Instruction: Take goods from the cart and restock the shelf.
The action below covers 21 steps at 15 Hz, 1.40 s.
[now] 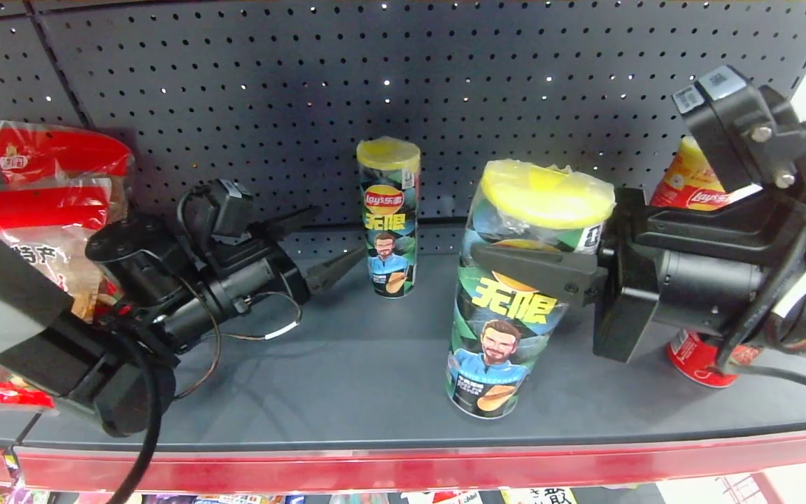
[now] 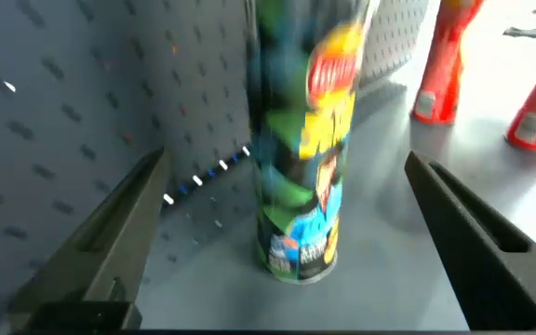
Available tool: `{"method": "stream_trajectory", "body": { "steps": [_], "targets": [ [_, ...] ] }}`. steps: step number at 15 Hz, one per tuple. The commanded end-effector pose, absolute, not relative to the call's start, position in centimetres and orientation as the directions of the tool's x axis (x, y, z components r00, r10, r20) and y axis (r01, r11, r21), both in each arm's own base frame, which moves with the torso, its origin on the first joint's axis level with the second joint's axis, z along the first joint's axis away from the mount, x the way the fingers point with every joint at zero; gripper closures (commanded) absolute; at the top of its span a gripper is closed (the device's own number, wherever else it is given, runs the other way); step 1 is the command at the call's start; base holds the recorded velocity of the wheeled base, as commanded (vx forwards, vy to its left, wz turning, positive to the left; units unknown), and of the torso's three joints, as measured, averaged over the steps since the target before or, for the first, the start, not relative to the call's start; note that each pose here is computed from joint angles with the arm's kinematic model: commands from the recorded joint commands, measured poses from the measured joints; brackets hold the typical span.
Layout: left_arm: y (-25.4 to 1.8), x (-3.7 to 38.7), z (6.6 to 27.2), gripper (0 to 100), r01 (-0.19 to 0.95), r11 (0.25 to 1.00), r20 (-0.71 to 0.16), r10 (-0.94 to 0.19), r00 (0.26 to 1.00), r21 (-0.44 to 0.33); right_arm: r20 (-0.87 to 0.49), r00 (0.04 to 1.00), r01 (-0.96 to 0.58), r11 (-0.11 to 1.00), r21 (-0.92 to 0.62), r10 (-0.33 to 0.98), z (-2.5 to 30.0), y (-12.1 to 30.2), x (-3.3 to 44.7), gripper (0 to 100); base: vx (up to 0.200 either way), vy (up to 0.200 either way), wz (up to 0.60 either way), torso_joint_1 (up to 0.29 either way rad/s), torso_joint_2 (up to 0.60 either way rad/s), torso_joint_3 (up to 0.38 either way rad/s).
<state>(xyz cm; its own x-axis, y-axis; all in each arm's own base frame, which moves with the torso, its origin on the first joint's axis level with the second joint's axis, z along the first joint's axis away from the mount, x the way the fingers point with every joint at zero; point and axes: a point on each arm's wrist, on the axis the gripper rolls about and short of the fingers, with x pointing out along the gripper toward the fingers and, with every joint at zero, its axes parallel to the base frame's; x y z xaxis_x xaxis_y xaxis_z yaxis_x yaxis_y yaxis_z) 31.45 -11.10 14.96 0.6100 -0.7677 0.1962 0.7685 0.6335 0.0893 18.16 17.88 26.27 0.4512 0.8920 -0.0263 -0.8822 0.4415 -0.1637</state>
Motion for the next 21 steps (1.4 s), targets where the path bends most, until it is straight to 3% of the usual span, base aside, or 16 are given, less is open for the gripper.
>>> {"method": "stream_trajectory", "body": {
  "steps": [1,9,21],
  "targets": [
    [-12.3,33.5,13.4,0,0.781,0.621,0.185,-0.777,0.601,0.068,-0.032,0.452,-0.882,0.442,-0.162,0.891,26.1,18.1,18.5,100,0.000,0.000,0.00,0.000,0.00,0.000],
    [-16.6,36.3,10.2,0,0.830,0.555,0.177,-0.822,0.541,0.044,-0.033,0.459,-0.879,0.448,-0.160,0.888,26.0,17.9,18.5,100,0.000,0.000,0.00,0.000,0.00,0.000],
    [-17.0,37.7,9.9,0,0.821,0.569,0.198,-0.811,0.550,0.051,-0.056,0.457,-0.883,0.444,-0.152,0.888,24.8,17.9,18.4,100,0.000,0.000,0.00,0.000,0.00,0.000]
  ]
}}
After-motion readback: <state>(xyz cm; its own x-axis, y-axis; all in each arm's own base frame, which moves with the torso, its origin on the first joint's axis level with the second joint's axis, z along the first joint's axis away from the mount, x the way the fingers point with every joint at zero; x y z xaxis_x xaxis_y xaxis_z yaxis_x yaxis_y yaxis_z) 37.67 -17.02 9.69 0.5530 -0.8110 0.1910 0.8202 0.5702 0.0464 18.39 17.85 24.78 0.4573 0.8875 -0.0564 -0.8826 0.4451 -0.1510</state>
